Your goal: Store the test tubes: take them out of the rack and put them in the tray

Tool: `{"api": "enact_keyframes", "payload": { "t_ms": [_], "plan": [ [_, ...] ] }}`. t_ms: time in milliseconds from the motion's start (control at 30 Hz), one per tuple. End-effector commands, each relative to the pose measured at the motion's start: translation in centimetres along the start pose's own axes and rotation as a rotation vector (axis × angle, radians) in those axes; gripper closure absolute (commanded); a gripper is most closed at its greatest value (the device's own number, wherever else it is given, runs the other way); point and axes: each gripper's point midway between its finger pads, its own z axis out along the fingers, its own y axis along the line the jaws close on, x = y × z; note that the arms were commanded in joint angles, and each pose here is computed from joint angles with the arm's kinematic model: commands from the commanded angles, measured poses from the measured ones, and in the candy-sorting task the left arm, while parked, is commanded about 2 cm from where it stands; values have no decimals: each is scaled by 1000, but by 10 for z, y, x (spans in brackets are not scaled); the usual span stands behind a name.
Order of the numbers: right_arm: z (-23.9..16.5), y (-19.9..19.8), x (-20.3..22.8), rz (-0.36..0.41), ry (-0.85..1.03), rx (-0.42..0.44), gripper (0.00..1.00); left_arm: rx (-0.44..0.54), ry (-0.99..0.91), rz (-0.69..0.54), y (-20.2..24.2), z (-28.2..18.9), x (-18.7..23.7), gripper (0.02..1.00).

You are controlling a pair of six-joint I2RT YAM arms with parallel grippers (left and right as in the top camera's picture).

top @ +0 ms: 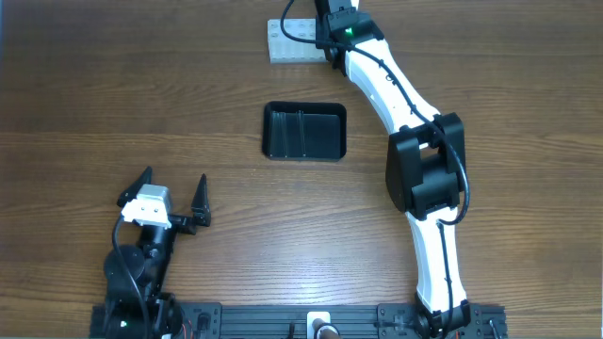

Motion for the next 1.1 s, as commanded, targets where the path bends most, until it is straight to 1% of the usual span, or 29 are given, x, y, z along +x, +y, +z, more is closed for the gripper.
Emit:
{"api": "enact_keyframes", "payload": {
  "t_ms": [33, 100, 133, 367, 800, 933, 1100],
  "plan": [
    [3, -2, 1, 10, 6, 0, 630, 5, 1, 12, 0, 0, 2, 18],
    [3, -2, 1, 10, 6, 0, 678, 5, 1, 12, 0, 0, 2, 20],
    [3, -2, 1, 10, 6, 0, 739, 5, 1, 12, 0, 0, 2, 18],
    [3, -2, 0, 11, 3, -1, 820, 5, 1, 12, 0, 0, 2, 18],
    [0, 1, -5, 19, -14, -8, 873, 5, 1, 12, 0, 0, 2, 20],
    [-18, 1, -23, 34, -57, -22, 875, 5, 1, 12, 0, 0, 2, 18],
    [-71, -7, -72, 80, -177, -53, 873, 5, 1, 12, 0, 0, 2, 18]
  ]
}}
